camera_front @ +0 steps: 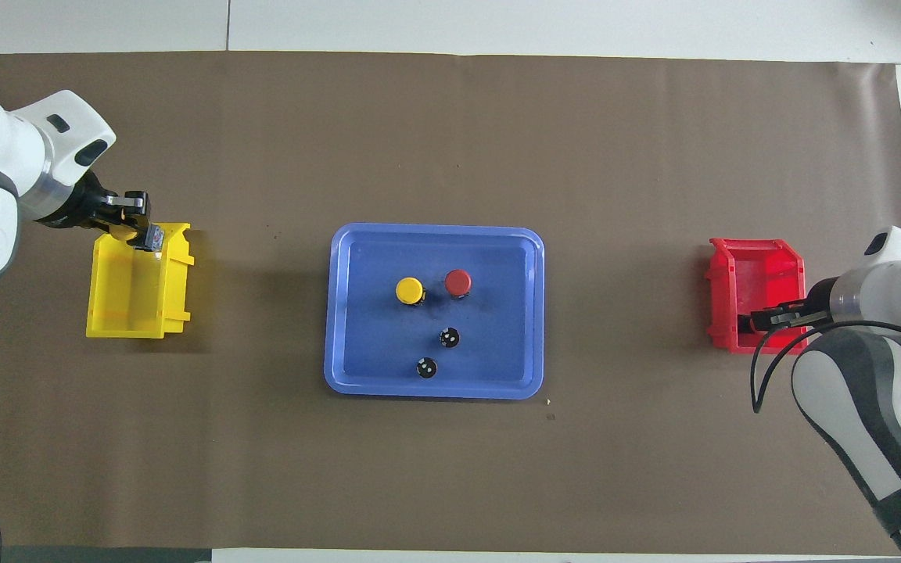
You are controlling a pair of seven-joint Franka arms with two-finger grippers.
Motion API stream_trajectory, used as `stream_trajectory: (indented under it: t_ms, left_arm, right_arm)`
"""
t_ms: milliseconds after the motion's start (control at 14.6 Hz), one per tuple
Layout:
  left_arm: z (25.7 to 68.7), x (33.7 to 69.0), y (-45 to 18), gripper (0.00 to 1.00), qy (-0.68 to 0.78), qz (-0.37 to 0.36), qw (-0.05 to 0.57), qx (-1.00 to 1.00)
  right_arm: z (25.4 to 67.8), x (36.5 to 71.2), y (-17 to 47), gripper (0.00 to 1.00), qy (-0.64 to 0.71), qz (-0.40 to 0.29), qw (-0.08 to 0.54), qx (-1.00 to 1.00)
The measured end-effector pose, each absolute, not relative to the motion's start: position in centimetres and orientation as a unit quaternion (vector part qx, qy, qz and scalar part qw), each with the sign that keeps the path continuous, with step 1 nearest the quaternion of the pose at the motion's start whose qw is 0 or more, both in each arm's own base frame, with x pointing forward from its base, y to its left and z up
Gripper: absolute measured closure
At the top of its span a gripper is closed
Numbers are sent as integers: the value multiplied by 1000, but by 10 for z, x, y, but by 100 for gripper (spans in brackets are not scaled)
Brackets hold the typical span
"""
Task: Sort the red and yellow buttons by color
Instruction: 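Drop the yellow button in the yellow bin while the right gripper reaches, then grasp the second red button with the right gripper and lift it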
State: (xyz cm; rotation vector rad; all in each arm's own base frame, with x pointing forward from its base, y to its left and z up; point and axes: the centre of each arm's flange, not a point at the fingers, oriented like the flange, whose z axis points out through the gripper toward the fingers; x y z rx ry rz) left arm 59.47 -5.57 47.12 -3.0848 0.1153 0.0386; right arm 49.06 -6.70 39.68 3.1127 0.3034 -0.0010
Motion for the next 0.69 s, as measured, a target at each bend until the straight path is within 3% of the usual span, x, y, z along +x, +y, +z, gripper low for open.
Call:
stream_trajectory:
  t_ms: [206,343,549,686]
  left_arm:
    - [456,590,-37,59,44,23,27,-998]
    - [437,578,-36,59,48,32,27,-998]
    - [407,553,-23,59,43,27,26,-998]
    - [387,538,-14,59,41,18,24,-999]
  right_arm:
    - [469,519,-37,28,93,5,7,996]
    - [504,538,43,29,62,23,5,998]
    - [523,551,203,29,11,43,-7,999]
    - [506,561,285,29,-22,43,-14,999]
